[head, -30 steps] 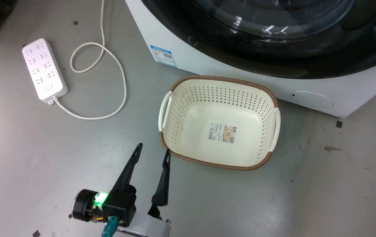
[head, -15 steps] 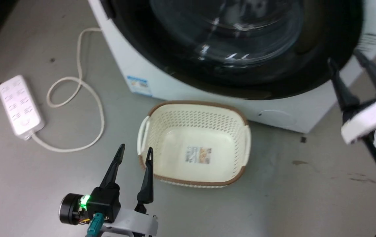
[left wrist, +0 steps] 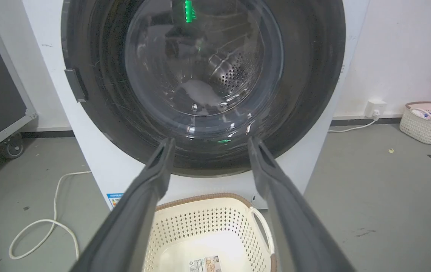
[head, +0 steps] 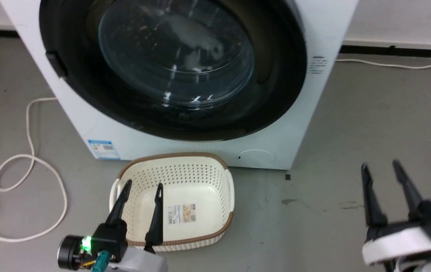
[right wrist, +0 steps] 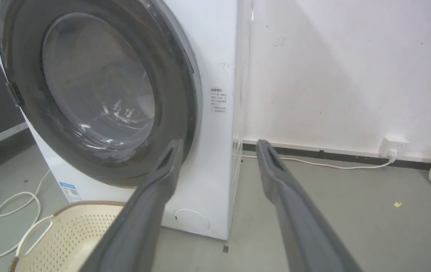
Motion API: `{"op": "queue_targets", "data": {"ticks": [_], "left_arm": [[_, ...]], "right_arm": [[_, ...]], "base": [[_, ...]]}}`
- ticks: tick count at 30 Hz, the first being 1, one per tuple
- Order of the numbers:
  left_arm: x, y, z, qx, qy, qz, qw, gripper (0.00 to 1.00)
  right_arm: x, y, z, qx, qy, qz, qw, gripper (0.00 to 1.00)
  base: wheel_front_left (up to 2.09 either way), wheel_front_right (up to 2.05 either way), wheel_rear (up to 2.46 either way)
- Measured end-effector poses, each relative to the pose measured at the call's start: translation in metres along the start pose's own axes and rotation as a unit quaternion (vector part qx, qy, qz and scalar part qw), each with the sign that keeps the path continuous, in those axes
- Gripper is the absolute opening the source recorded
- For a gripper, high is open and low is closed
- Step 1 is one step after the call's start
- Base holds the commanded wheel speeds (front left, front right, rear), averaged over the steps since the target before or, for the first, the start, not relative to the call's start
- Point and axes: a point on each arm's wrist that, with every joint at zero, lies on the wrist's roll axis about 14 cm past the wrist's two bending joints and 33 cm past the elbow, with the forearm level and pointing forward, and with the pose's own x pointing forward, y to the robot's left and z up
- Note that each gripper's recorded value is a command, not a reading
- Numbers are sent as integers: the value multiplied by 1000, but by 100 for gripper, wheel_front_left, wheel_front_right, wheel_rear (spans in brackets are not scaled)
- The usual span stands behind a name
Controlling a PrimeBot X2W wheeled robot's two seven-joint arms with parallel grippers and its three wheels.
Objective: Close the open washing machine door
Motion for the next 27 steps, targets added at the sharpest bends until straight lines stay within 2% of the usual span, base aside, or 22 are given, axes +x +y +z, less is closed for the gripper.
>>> {"op": "queue_targets", "data": {"ticks": [5, 16, 17, 27], "left_arm": [[-6, -7, -8, -1, 13, -7, 1000, 100], [-17, 11, -4, 3, 11, 31, 999, 100], [-18, 10, -4, 1, 11, 28, 1000, 0], [-19, 10, -5, 2, 15, 27, 1000, 0]], "right_arm": [[-27, 7, -9, -12, 20, 1, 1000, 100], [-26, 18, -6, -7, 15, 9, 1000, 100], [-26, 17, -6, -8, 16, 8, 1000, 0], [-26, 17, -7, -8, 19, 8, 1000, 0]], "base": [[0, 0, 0], [0, 0, 0], [0, 0, 0], [0, 0, 0]]}}
